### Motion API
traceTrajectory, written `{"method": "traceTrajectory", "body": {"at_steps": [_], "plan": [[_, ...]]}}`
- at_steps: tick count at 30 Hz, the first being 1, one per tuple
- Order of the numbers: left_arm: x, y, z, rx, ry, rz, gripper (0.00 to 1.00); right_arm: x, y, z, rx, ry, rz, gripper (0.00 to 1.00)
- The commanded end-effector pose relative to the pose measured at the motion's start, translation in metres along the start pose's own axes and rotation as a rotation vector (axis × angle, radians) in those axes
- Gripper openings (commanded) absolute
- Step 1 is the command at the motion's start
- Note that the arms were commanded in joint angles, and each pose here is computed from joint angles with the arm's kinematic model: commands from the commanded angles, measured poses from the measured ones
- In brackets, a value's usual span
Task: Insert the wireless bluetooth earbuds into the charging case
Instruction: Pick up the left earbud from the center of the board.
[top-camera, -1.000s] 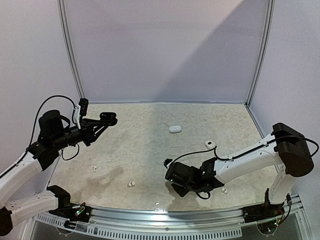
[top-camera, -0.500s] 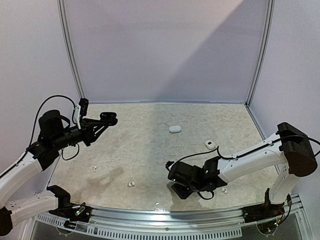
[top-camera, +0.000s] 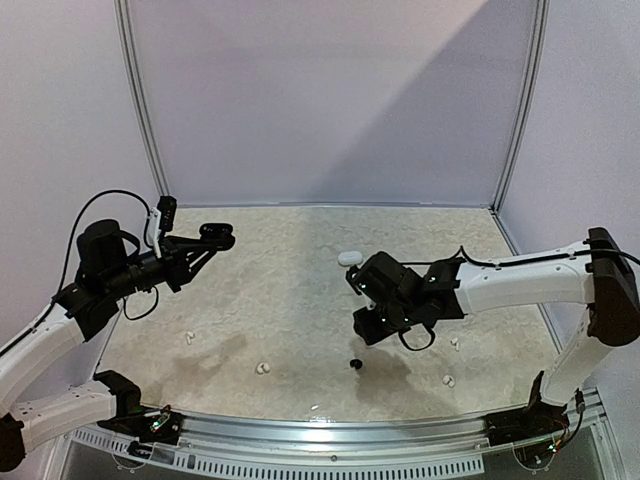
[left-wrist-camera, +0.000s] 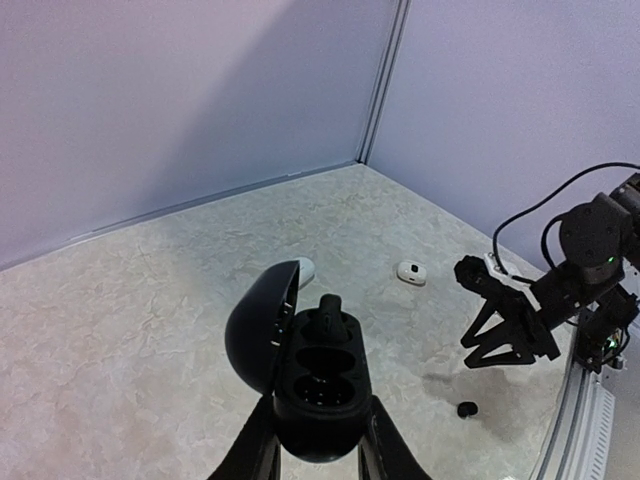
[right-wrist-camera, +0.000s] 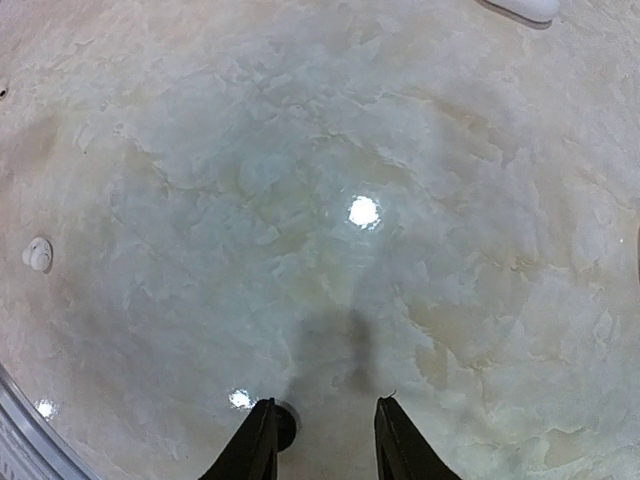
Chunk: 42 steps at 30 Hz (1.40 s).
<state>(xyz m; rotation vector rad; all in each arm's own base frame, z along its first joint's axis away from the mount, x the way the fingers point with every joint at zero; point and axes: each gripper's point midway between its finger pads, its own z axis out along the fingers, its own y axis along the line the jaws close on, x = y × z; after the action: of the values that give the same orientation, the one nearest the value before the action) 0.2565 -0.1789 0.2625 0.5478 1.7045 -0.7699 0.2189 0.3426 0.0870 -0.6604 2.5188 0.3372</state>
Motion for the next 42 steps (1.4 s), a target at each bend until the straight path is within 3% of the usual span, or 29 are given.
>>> {"method": "traceTrajectory", "body": {"at_steps": [1, 12, 35, 42], "plan": [[0.001, -0.003, 0.0, 0.005, -0.006, 0.018, 0.0, 0.02, 0.007, 0.02, 0.0, 0.134, -0.063, 0.33], [0.002, -0.002, 0.0, 0.001, -0.003, 0.022, 0.0, 0.04, 0.006, 0.038, 0.006, 0.201, -0.06, 0.23], [0.002, 0.0, 0.0, -0.011, -0.005, 0.05, 0.0, 0.075, 0.028, 0.046, -0.051, 0.279, -0.069, 0.2], [0.002, 0.0, -0.001, -0.012, -0.006, 0.051, 0.0, 0.079, 0.036, 0.045, -0.081, 0.287, -0.059, 0.1]]}}
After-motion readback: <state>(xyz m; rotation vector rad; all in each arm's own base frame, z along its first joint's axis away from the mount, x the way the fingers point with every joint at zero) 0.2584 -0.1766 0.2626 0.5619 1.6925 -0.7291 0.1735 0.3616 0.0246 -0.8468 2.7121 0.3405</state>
